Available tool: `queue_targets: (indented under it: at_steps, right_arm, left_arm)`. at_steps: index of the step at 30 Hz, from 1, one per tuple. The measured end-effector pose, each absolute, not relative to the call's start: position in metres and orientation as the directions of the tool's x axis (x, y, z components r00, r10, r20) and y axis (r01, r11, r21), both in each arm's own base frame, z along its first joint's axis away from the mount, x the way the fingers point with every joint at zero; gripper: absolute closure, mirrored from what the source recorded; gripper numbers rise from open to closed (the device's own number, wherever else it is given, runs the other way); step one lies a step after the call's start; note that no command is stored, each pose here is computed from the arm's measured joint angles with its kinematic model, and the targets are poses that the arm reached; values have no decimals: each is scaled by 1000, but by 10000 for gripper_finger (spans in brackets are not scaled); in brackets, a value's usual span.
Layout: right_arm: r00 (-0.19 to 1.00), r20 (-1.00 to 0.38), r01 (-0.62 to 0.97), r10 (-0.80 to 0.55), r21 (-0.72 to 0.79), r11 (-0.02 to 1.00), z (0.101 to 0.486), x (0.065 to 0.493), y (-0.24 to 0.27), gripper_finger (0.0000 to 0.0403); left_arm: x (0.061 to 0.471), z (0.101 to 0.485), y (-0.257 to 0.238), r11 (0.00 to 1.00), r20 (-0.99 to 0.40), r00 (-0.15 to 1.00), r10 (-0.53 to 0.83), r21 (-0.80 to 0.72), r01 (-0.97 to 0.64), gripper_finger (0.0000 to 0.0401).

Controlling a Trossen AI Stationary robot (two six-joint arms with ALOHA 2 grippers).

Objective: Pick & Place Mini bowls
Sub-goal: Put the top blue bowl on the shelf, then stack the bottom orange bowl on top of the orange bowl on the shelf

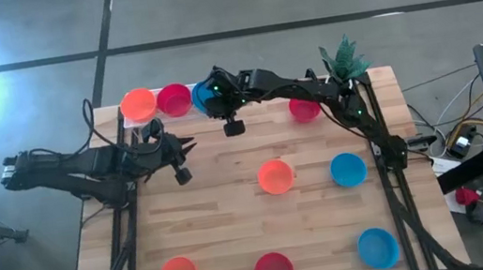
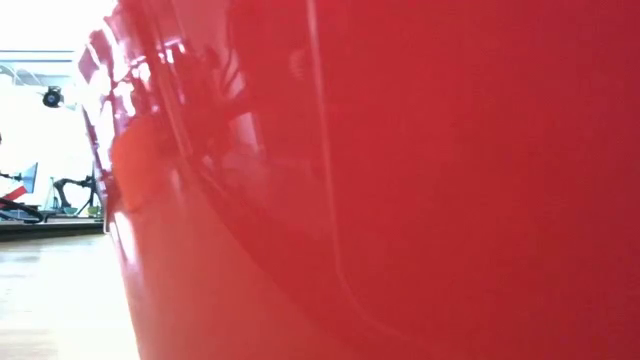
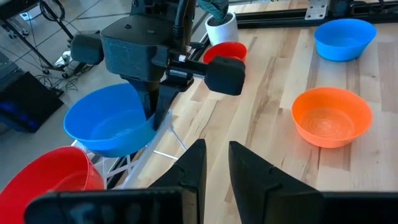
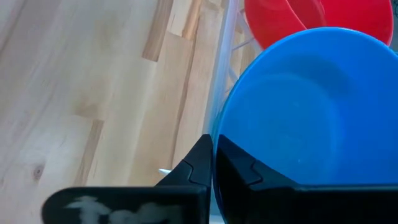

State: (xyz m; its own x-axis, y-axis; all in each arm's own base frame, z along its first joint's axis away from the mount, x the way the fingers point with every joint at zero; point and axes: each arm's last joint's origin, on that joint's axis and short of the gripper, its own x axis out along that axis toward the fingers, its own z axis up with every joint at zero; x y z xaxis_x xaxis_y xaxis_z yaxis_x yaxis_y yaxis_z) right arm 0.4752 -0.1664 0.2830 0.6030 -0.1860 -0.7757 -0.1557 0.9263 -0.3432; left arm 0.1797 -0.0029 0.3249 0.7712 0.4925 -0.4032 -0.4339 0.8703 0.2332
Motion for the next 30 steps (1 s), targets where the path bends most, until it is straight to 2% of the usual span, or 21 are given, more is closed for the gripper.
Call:
queue_targets:
  at_steps: [9,13,19,30]
  right_arm:
    - [601,-776,-158,-189,-348,924,283,475,-166,323]
    - [582,-766,-114,-272,-408,906,290,472,-167,307]
    - [586,-746,-72,-317,-438,896,304,466,-166,301]
    - [618,-717,-9,-324,-418,908,335,450,-158,319]
  left_arm:
    - [180,325,-3,870,-403,772,493,233,-434,337]
    - [180,325,-3,870,-403,772,492,238,-431,337]
    - [179,325,-3,870,-405,770,492,245,-427,337]
    - [179,325,-3,870,-406,770,492,230,-435,337]
